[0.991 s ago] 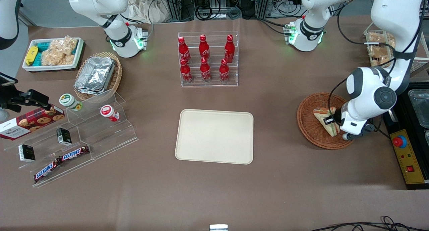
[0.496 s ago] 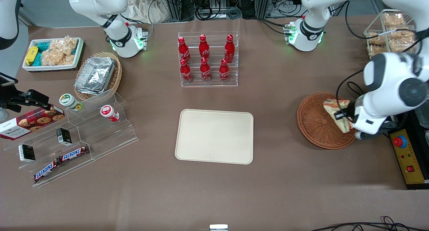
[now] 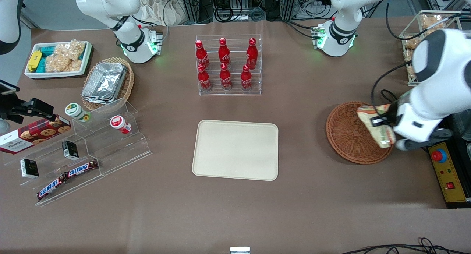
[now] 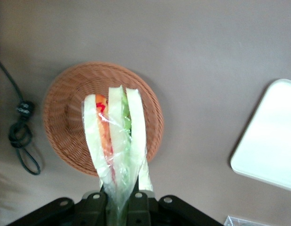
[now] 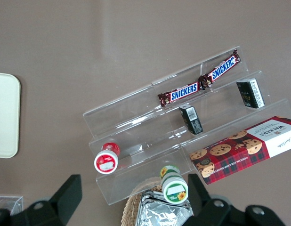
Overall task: Place sandwich from basket to tray
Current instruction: 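Lift the sandwich and carry it with the left gripper toward the cream tray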
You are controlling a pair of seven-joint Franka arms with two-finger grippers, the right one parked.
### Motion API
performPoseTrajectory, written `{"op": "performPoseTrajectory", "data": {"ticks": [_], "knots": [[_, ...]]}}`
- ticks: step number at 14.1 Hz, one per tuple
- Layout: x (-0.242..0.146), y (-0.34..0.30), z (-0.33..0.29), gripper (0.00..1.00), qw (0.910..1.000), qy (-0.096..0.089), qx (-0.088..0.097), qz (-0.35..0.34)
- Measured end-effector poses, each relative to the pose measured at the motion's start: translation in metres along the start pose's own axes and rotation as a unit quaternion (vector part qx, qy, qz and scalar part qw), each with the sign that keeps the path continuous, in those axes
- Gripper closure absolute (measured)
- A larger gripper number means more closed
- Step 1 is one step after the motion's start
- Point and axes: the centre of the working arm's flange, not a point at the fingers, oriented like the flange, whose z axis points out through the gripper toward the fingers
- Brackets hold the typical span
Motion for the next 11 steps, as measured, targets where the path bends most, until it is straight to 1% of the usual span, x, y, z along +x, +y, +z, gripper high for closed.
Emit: {"op": "performPoseTrajectory", "data": {"ticks": [2,3,4,7,9,11], "knots": [[-0.009,0.056,0.031,0.84,0.9983,-0.007,0.027,0.051],[-0.015,0.083,0.045,0.84,0.9969,-0.008,0.034,0.070],[-0.019,0.106,0.057,0.84,0.9958,-0.005,0.033,0.086],[-0.027,0.155,0.086,0.84,0.9922,0.001,0.015,0.124],[-0.033,0.187,0.106,0.84,0.9898,0.011,-0.004,0.142],[-0.036,0.213,0.132,0.84,0.9875,0.014,-0.020,0.156]]}}
